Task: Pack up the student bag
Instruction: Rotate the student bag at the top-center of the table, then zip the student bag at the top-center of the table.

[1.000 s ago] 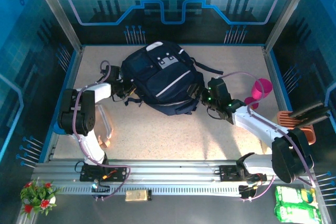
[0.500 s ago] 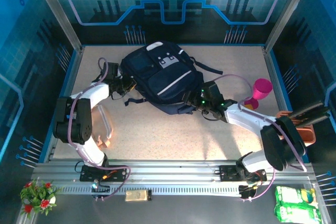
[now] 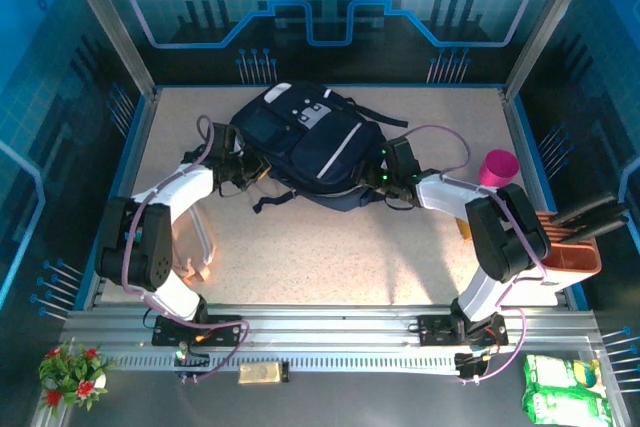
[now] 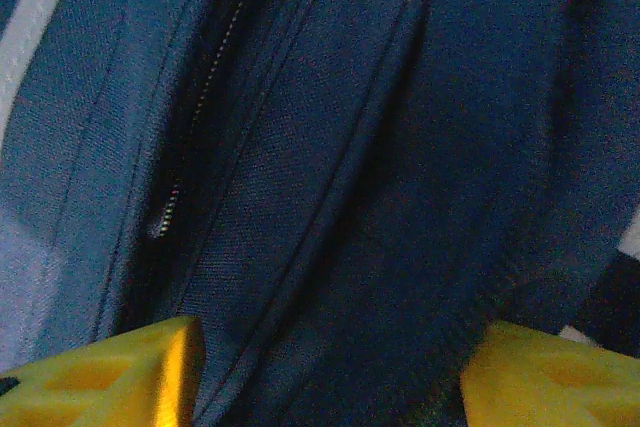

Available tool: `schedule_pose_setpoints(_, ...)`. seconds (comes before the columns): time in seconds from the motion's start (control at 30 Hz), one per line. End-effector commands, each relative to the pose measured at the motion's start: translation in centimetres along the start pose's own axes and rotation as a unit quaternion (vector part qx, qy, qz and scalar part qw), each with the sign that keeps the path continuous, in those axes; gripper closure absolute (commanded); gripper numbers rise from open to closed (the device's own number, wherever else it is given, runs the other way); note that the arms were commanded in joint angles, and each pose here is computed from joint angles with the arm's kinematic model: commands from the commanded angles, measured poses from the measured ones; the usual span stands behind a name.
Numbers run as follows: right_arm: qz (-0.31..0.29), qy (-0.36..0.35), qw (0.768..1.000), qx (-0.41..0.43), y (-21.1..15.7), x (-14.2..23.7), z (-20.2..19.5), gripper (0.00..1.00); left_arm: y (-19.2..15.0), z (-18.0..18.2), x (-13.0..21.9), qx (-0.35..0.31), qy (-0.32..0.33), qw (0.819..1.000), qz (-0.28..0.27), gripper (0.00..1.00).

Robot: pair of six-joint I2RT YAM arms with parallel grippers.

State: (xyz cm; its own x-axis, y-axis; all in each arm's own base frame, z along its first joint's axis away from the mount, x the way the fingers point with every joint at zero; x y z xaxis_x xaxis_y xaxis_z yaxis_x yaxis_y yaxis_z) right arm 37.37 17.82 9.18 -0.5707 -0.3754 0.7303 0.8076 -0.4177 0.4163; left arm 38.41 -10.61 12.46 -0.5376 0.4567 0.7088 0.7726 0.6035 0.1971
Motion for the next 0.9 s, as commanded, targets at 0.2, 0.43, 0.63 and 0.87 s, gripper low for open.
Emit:
schedule_pose_setpoints(0.2, -0.053, -0.060, 0.993, 0.082, 0.0, 8.0, 0.1, 0.23, -2.3, -4.1, 0.8, -0.050, -0.069, 0.996, 0.027, 1.00)
schedule_pose_setpoints(0.43, -0.042, -0.055, 0.987, 0.146, -4.7, 9.1, 5.2, 0.24, -2.1, -5.1, 1.2, -0.066, -0.090, 0.994, 0.017, 1.00)
schedule_pose_setpoints(0.63, -0.033, -0.018, 0.979, 0.202, -8.9, 6.7, 11.4, 0.31, -2.5, -5.5, 1.3, -0.073, -0.102, 0.992, 0.030, 1.00)
schedule_pose_setpoints(0.87, -0.008, -0.022, 0.977, 0.211, -10.8, 2.5, 14.2, 0.53, -2.8, -5.7, 1.5, -0.075, -0.107, 0.991, 0.036, 1.00)
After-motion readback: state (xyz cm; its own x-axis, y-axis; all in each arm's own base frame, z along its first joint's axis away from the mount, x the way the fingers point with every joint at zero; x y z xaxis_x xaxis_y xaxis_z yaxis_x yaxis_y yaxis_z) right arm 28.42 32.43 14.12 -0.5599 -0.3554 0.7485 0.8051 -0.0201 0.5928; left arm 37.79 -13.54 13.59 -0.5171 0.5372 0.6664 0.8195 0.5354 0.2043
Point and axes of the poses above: each hand's point on the last joint's axis, 136 mm out from that joint toward the fingers, its own x axis back along the fingers, its own z axis along the line the jaws close on, y = z × x, the point moved 3 cm from there along x, back along the fingers, and after that the axes turned 4 degrees about -x, right-handed, at the moved point
